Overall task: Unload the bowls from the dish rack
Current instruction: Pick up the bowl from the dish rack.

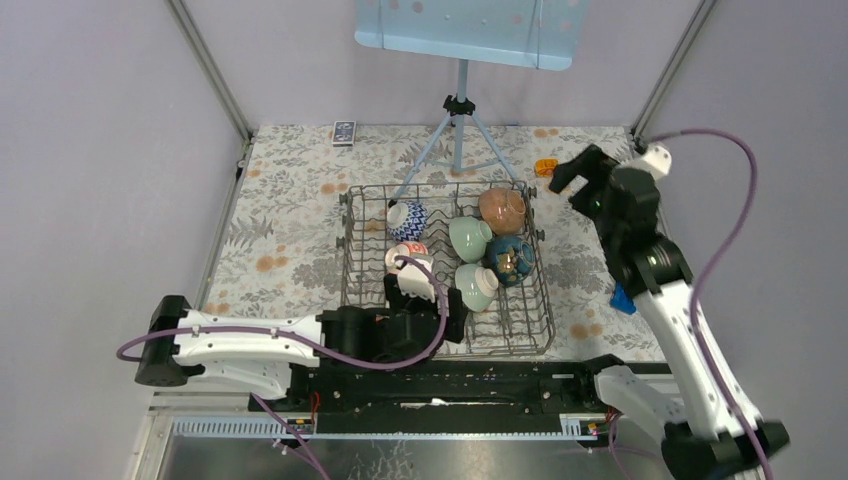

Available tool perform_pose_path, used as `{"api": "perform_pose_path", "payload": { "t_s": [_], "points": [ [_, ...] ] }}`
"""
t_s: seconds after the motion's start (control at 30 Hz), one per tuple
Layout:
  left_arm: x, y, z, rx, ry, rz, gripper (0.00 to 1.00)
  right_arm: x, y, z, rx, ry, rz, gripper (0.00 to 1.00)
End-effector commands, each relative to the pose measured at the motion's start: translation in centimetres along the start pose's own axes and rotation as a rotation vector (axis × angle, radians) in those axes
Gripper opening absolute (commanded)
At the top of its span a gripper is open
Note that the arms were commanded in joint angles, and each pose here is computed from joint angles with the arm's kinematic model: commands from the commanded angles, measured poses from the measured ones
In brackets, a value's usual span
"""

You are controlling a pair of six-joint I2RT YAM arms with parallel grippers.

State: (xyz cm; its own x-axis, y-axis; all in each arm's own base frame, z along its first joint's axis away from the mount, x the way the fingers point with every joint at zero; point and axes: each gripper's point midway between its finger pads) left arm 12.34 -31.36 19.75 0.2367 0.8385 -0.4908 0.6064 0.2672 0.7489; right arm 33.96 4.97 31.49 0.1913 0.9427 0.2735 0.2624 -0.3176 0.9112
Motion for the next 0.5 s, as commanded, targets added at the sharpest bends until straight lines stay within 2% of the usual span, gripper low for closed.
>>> {"api": "perform_pose_path", "payload": {
  "t_s": [0.0, 0.1, 0.2, 0.47],
  "points": [
    [0.2, 3.9, -0.7, -0.106, 0.004, -0.051, 0.99, 0.6, -1.1, -5.0, -0.03, 0.139, -0.026, 1.0],
    [1.0, 4.7, -0.3, -0.129, 0.025, -0.044, 0.99, 2.2, -2.7, -7.8, -0.002, 0.3, -0.06, 1.0],
    [1.9, 5.3, 0.2, -0.137, 0.056, -0.041, 0.99, 2.8, -4.2, -9.5, 0.046, 0.391, -0.122, 1.0],
    [3.8, 6.2, 2.0, -0.093, 0.084, -0.074, 0.99, 3.3, -9.9, -8.6, 0.201, 0.48, -0.305, 1.0]
  ]
}}
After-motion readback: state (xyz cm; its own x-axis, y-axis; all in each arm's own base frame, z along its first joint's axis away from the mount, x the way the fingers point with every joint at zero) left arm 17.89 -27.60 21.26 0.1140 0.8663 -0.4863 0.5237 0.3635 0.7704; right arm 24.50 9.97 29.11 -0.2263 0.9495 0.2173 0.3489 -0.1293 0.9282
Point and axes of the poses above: each gripper's point midway between its finger pads, its own z axis out along the fingers, its own x axis along the line the jaws close on, y = z × x, and after that the axes turned 13 degrees about -z, right-handed
